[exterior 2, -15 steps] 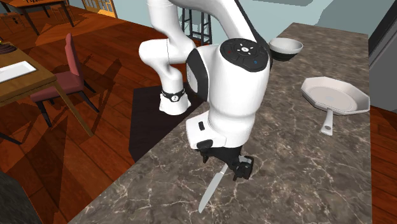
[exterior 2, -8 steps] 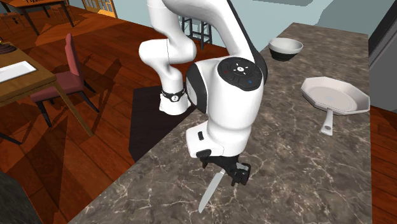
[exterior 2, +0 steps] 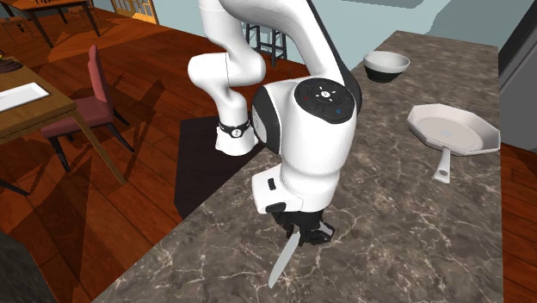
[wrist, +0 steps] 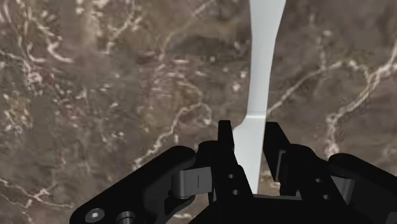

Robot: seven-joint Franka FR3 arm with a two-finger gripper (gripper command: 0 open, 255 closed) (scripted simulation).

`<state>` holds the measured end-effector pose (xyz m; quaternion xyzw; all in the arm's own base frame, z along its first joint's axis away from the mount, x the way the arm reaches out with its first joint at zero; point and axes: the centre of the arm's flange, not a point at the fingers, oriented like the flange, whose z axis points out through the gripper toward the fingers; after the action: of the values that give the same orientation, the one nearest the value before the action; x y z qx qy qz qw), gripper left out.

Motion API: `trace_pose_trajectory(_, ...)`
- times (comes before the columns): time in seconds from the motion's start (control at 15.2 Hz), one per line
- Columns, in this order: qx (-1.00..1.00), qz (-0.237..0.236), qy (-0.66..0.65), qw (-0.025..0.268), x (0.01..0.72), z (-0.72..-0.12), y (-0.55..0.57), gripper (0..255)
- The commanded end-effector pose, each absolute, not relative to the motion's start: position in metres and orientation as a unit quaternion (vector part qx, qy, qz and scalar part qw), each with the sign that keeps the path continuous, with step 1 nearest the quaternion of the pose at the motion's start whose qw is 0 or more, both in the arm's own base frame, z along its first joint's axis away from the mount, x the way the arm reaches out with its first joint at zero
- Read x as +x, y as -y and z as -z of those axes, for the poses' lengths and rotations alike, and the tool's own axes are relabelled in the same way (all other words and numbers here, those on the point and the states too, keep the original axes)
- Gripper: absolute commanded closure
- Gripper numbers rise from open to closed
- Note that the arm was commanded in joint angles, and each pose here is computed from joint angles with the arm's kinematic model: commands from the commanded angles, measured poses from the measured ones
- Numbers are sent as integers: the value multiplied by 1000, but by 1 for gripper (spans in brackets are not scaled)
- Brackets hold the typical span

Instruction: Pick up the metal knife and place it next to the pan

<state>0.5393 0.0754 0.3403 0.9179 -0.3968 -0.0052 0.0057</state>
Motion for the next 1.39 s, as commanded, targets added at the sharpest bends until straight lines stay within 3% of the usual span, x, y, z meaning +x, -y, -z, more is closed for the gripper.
trace_pose_trajectory(0.0,918,5,397,6,539,-340,-75,255)
trace_pose_trajectory(0.4,918,5,397,6,539,-340,-75,255)
trace_pose_trajectory(1.32,918,5,397,6,539,-414,-75,255)
